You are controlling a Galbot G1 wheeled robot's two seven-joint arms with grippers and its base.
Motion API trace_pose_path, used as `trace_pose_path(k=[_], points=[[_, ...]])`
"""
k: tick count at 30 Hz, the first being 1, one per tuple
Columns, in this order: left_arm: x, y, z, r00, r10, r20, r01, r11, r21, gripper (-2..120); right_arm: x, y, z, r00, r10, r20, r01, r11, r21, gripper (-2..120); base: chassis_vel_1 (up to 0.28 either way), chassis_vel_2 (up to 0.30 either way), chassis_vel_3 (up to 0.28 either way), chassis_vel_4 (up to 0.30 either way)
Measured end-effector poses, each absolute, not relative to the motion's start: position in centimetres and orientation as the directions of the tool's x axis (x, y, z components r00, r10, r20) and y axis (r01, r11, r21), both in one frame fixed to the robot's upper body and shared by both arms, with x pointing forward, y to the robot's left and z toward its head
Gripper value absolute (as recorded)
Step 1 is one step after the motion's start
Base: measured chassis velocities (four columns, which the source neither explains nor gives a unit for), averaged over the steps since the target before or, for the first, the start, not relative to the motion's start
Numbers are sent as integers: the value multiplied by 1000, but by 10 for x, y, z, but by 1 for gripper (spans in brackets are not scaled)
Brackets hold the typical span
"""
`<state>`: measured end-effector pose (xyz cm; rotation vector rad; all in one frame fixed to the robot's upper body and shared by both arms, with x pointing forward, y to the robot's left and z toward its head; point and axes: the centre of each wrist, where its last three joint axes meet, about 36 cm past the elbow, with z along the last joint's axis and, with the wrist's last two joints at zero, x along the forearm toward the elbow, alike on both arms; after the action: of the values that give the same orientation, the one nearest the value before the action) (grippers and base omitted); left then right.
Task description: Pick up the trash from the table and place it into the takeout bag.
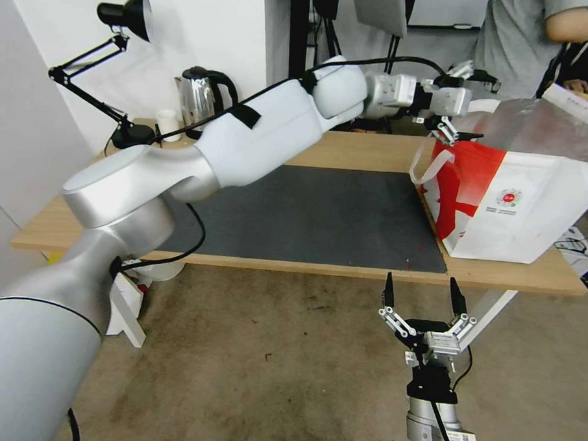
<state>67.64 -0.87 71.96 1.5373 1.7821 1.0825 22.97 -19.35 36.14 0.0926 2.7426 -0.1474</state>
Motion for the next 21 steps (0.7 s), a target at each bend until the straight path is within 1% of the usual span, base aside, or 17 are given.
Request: trace_pose_path(k=[3,4,5,8,9,10,14,15,17,20,21], points=[[673,14,723,-240,968,75,548,71,834,100,230,-193,361,-921,44,-386,85,992,-90,100,0,0,0,0],[673,14,723,-240,968,75,548,71,834,100,230,-193,361,-921,44,-386,85,992,-90,100,0,0,0,0],[672,20,724,-250,966,67,550,85,831,100,230,-193,361,-921,44,-386,85,992,-90,100,0,0,0,0],[663,47,727,-306,952,15,560,167,811,100,230,-193,361,-921,44,-386,85,992,-90,100,0,0,0,0],[663,47,727,-306,952,15,560,167,811,100,230,-193,361,-921,44,-386,85,992,-90,100,0,0,0,0],[658,57,728,-325,946,-8,558,198,806,100,230,-193,361,-921,44,-386,85,992,-90,100,0,0,0,0],[640,88,732,-375,923,-86,532,290,795,100,230,-193,361,-921,44,-386,85,992,-90,100,0,0,0,0],[640,88,732,-375,923,-86,532,290,795,100,230,-193,361,-921,44,-386,85,992,-90,100,0,0,0,0],[630,102,734,-393,912,-119,510,324,797,100,230,-193,361,-921,44,-386,85,992,-90,100,0,0,0,0],[625,113,736,-407,903,-136,497,344,797,100,230,-193,361,-921,44,-386,85,992,-90,100,0,0,0,0],[622,125,737,-424,894,-147,485,361,797,100,230,-193,361,-921,44,-386,85,992,-90,100,0,0,0,0]])
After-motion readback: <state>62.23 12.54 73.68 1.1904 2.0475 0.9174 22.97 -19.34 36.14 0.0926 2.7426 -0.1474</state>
